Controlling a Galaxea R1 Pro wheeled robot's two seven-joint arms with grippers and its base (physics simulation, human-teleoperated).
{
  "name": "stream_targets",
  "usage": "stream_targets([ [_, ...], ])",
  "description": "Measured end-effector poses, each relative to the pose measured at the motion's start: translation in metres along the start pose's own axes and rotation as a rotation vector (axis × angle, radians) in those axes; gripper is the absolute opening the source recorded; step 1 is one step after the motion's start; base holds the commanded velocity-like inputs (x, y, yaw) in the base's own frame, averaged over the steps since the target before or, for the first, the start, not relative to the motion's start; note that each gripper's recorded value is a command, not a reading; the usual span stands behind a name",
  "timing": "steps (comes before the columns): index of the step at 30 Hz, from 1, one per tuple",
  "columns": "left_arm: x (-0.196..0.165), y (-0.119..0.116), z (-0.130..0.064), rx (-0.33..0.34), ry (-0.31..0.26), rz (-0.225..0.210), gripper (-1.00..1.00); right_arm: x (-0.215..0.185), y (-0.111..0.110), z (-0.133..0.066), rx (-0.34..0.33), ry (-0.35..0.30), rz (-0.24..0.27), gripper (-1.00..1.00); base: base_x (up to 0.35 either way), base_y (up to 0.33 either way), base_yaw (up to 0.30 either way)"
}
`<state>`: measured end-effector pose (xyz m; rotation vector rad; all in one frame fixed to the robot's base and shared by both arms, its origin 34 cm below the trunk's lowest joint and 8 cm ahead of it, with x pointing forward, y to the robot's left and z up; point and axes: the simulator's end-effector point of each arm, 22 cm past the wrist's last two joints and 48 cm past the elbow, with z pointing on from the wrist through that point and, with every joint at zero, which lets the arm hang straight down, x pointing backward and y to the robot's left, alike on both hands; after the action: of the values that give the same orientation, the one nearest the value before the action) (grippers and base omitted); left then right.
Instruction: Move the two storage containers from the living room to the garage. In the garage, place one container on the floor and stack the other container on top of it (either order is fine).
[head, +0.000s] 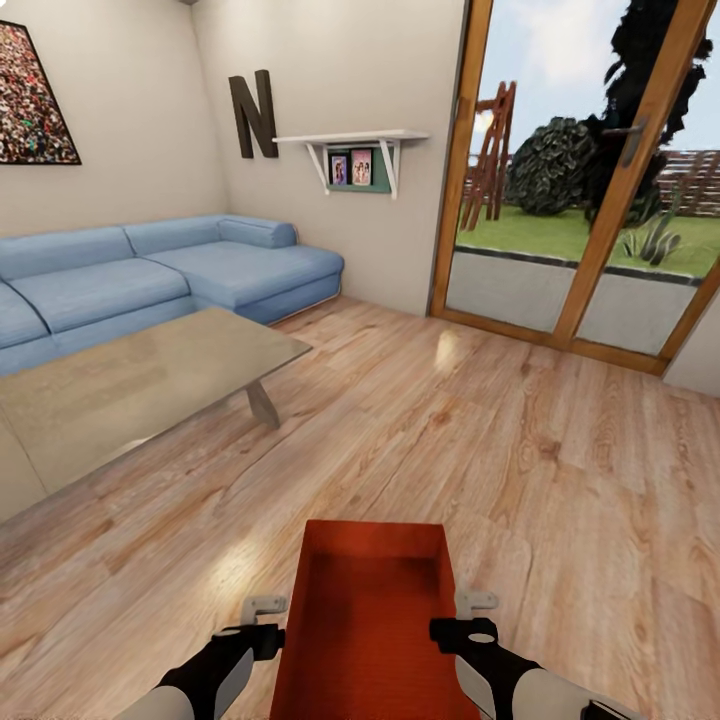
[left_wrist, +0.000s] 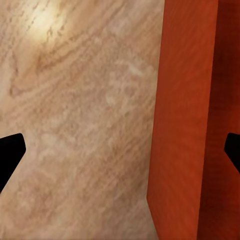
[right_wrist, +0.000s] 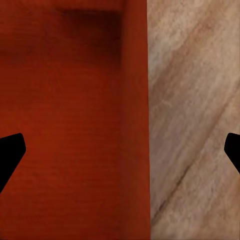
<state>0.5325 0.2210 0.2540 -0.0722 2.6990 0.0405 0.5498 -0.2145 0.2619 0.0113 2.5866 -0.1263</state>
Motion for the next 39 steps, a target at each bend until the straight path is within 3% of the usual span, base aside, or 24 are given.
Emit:
stream_targets([
  [27,0.003,0.0,0.002,0.001,0.006,0.001,1.0,0.004,-0.003,0.002,0.009,0.008,-0.001,1.0,0.0,0.0,0.0],
  [39,0.004,-0.012,0.001,0.014,0.008,0.004,1.0,0.004,-0.003,0.002,0.006,0.006,0.0,1.0,0.0,0.0,0.0],
])
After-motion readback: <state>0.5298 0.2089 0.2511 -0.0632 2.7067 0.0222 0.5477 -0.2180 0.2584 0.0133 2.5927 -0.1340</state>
